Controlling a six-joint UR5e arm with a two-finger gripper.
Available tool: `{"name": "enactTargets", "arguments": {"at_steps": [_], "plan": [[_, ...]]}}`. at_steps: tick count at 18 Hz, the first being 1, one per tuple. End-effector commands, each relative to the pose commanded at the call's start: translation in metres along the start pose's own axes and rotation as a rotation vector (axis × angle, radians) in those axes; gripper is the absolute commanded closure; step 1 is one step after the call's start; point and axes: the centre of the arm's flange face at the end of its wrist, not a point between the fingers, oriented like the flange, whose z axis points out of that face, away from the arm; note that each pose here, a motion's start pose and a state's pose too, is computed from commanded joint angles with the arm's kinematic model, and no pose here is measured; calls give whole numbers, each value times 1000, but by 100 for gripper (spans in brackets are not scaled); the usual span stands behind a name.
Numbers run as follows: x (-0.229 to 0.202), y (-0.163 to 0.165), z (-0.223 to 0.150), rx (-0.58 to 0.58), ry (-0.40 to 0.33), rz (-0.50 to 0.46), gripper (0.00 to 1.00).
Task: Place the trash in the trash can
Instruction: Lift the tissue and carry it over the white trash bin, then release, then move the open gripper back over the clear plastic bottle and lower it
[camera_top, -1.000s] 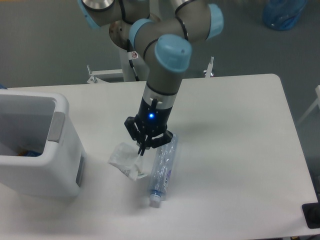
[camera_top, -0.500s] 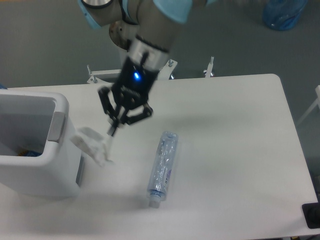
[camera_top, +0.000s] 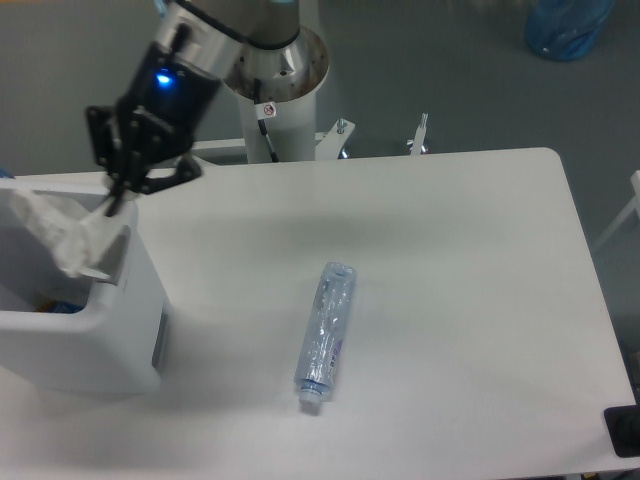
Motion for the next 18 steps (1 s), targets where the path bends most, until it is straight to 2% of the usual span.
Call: {"name": "enactTargets", "arguments": {"at_steps": [1,7,9,12,13,18], "plan": [[0,-1,3,-1,3,9,0],[-7,-1,11,-12,2,1,0],[-16,1,9,-21,-26,-5,0],[-73,14,-12,-13,-104,-82,0],[-110,23,-23,-8,-143,-133,0],[-230,59,-35,-28,-228,-252,0]]}}
